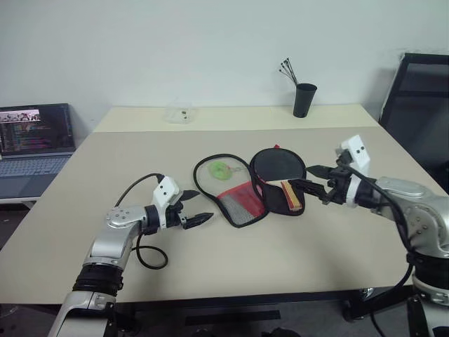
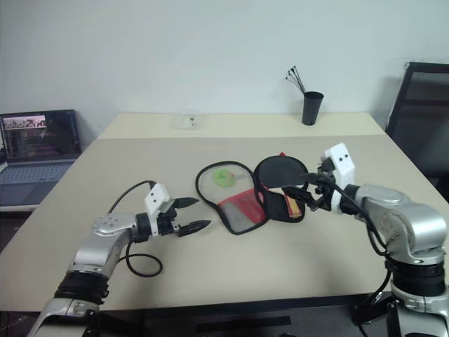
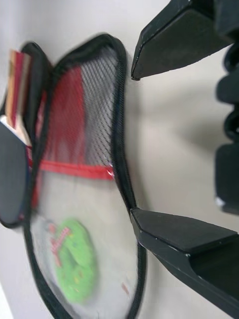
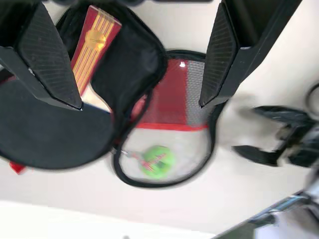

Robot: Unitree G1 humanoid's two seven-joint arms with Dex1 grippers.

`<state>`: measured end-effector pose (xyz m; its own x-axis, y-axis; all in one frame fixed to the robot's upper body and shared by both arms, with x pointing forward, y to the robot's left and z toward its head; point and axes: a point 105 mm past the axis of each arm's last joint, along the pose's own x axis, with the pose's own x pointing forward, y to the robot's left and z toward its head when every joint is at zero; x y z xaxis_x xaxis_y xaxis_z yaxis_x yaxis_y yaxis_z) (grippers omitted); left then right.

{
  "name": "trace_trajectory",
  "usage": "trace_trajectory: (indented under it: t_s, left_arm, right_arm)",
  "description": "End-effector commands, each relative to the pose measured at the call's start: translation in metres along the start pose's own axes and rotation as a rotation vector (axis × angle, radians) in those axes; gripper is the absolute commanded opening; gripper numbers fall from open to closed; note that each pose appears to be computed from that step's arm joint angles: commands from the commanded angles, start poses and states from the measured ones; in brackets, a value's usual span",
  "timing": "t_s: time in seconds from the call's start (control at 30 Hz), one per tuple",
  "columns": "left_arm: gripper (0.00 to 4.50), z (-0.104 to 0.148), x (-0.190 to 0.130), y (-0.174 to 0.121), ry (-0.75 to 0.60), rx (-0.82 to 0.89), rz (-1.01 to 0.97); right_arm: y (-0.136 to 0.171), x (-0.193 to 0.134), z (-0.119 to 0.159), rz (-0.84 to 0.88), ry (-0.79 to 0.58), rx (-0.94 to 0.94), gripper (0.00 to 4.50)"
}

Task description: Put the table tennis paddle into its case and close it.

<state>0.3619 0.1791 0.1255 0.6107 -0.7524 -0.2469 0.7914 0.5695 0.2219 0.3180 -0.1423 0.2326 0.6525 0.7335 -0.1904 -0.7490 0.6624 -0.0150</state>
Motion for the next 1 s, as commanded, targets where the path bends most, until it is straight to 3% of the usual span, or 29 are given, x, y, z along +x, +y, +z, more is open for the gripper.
trace_trajectory:
  t_s: [0.03, 0.13, 0.47, 0.8, 1.0]
  left_arm:
    - [4.32, 0.010, 0.000, 0.009, -0.015, 0.027, 0.035]
    - [3.53, 0.009, 0.001, 0.010, -0.001, 0.032, 0.026]
    - [0.05, -0.022, 0.016, 0.021, 0.153, -0.030, 0.080]
    - [0.05, -0.011, 0.061, 0.028, 0.117, -0.073, 0.107]
    - [0.05, 0.039, 0.086, 0.031, 0.024, 0.047, 0.062]
  right_arm:
    - [0.019, -0.014, 0.010, 0.098, -0.007, -0.081, 4.08]
    - [0.025, -0.019, 0.008, 0.132, 0.016, -0.096, 4.10]
    - [0.027, -0.025, 0.008, 0.151, 0.034, -0.123, 4.10]
    - [0.025, -0.022, 0.012, 0.139, 0.011, -0.121, 4.10]
    - [0.023, -0.025, 0.012, 0.119, 0.018, -0.125, 4.10]
